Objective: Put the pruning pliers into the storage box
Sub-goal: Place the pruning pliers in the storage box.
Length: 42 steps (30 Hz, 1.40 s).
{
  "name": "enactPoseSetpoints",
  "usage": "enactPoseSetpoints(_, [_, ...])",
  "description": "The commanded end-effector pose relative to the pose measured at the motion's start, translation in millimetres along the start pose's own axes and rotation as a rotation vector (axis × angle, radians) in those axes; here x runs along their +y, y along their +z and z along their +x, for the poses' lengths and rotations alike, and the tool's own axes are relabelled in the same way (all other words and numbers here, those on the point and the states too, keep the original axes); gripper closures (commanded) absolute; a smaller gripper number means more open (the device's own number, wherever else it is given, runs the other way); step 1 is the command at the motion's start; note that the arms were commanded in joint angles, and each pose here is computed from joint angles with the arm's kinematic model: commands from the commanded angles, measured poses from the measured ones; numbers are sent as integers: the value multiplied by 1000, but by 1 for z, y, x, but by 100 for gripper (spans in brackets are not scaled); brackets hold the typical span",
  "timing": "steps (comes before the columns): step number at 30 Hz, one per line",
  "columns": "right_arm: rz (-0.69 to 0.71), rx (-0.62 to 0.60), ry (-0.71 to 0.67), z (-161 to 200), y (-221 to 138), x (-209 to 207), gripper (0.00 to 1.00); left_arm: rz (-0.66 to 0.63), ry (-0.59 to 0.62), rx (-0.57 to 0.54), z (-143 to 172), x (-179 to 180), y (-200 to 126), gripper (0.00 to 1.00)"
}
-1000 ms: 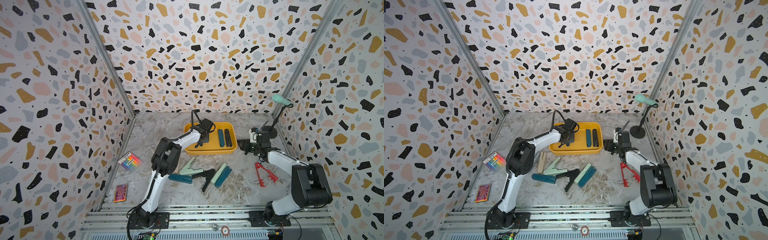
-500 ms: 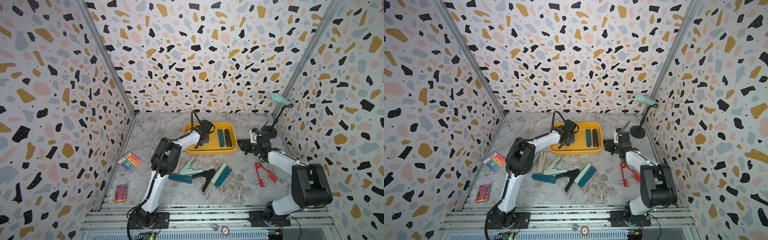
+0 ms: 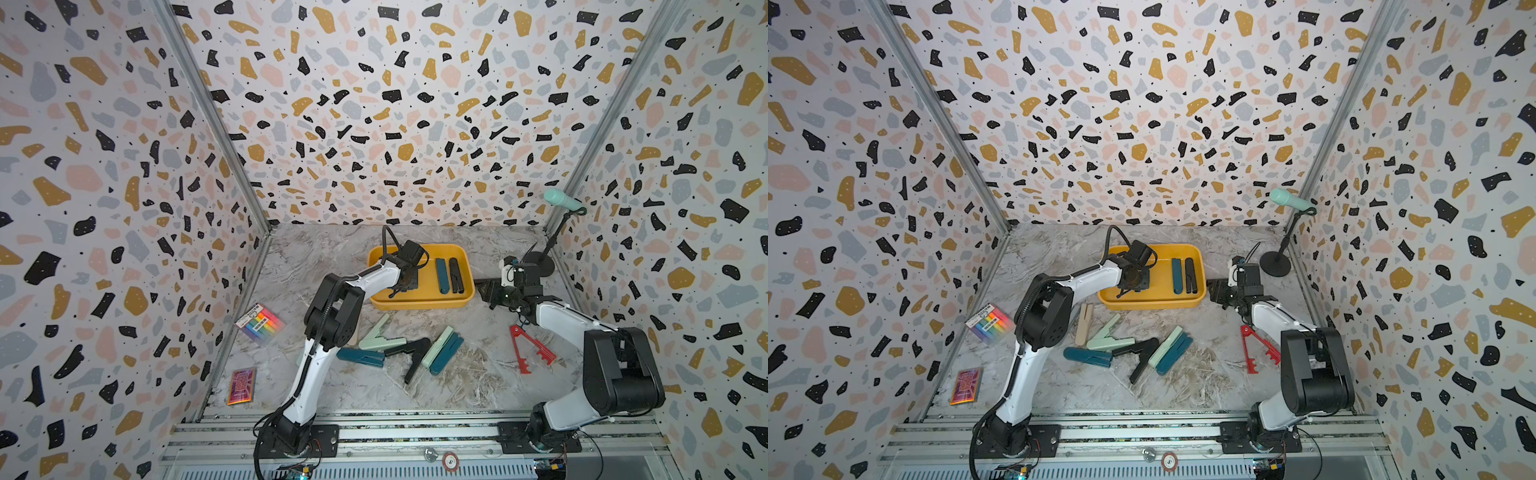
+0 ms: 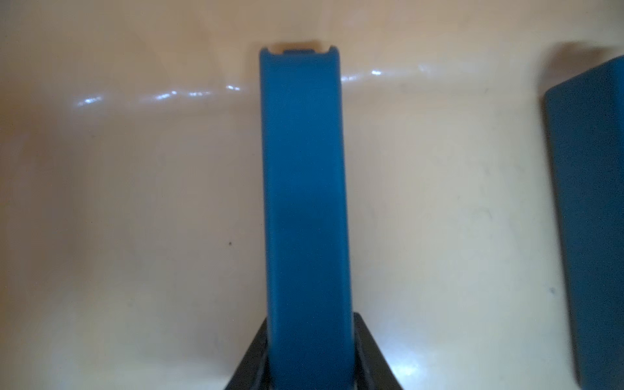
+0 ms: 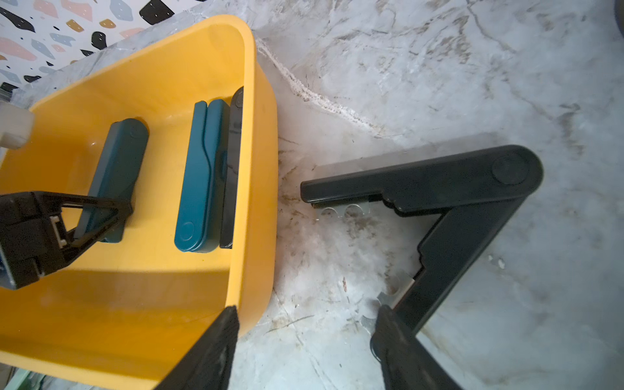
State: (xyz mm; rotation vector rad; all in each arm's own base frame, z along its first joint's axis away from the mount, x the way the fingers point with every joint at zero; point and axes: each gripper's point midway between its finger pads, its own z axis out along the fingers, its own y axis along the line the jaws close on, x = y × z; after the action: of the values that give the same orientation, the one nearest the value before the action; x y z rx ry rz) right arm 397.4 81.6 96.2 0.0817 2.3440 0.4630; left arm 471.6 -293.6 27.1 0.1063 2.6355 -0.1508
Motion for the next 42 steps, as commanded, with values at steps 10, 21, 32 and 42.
enactPoseSetpoints(10, [0, -17, -10, -3, -10, 0, 33, 163, -14, -26, -15, -78, 6, 68])
enactPoseSetpoints(21, [2, -15, -4, -2, -10, -1, 33, 261, -69, -50, -20, -111, 5, 63])
enactPoseSetpoints(32, [5, -17, -2, 0, -11, -3, 33, 314, -80, -62, -19, -127, -1, 59])
enactPoseSetpoints(42, [11, -19, -4, -1, -13, -4, 33, 362, -88, -65, -20, -141, -4, 60])
